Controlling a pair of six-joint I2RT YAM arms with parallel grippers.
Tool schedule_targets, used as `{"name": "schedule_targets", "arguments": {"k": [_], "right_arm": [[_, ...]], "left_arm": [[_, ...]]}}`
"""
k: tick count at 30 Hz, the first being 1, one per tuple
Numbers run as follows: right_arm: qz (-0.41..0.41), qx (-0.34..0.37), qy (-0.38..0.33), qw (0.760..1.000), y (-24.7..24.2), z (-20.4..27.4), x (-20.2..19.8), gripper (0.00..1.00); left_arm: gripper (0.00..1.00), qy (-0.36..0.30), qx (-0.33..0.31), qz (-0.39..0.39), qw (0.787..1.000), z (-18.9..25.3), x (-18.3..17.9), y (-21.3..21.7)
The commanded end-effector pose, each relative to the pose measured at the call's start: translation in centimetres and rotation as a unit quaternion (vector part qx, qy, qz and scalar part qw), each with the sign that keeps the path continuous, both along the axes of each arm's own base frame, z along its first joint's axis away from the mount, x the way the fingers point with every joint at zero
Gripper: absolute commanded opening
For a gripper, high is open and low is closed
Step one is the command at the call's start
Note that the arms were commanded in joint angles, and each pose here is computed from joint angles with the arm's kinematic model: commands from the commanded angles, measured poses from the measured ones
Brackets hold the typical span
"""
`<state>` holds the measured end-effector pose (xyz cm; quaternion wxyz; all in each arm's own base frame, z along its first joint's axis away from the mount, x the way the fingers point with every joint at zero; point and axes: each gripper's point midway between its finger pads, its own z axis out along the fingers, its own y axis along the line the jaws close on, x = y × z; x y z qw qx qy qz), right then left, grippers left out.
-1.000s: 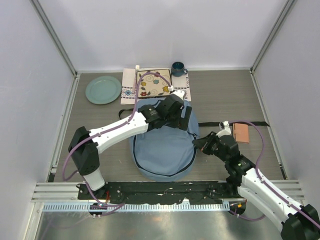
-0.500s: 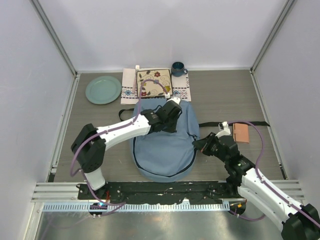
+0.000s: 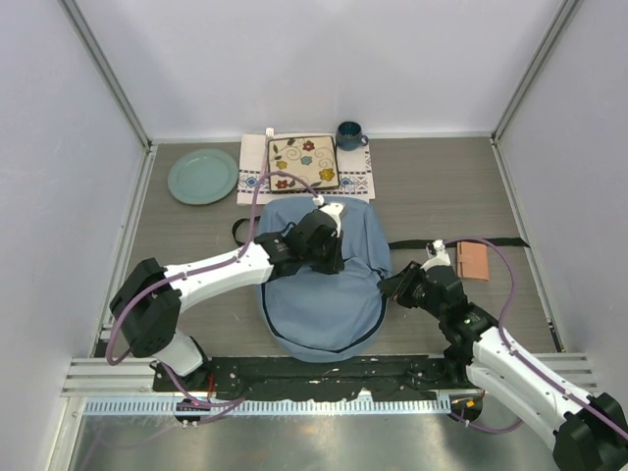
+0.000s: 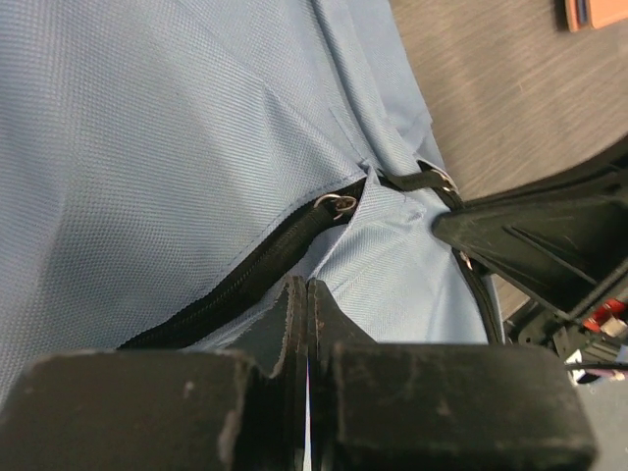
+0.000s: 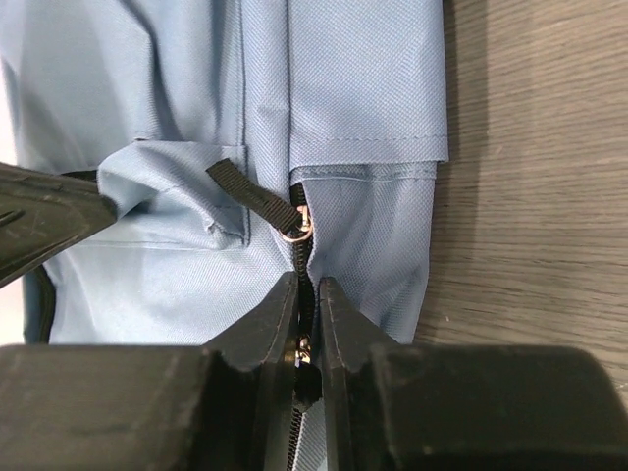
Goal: Pack the student bag
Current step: Unzip the student bag at the center of the board.
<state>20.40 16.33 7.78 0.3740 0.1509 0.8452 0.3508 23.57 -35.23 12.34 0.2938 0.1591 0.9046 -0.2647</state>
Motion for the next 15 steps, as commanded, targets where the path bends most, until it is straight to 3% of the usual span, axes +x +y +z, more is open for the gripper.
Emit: {"name": "schedule_targets", "arguments": {"k": [1,4,8,15], "right_arm": [[-0.014,-0.002,-0.004,1.000,-0.1,0.6,0.7,0.19],[-0.013,-0.004,-0.006,1.000,-0.1,0.6,0.8,0.22],[-0.017,-0.011,-0.012,1.000,-0.3,1.6,1.0,0.47],[-0.037,-0.005,-0.069,0.997,-0.9,6.5,2.1,0.60]], "left_arm": [[0.00,0.063,-0.042,-0.091,0.993,-0.4,-5.2,-1.5],[0.00,0.079,-0.028,-0.101,0.991,-2.1,-6.2,-1.3],[0.00,0.076,-0.005,-0.085,0.993,-4.3,-6.6,-0.6],[0.00,0.056,0.029,-0.076,0.995,-6.0,-7.4,0.2]]}}
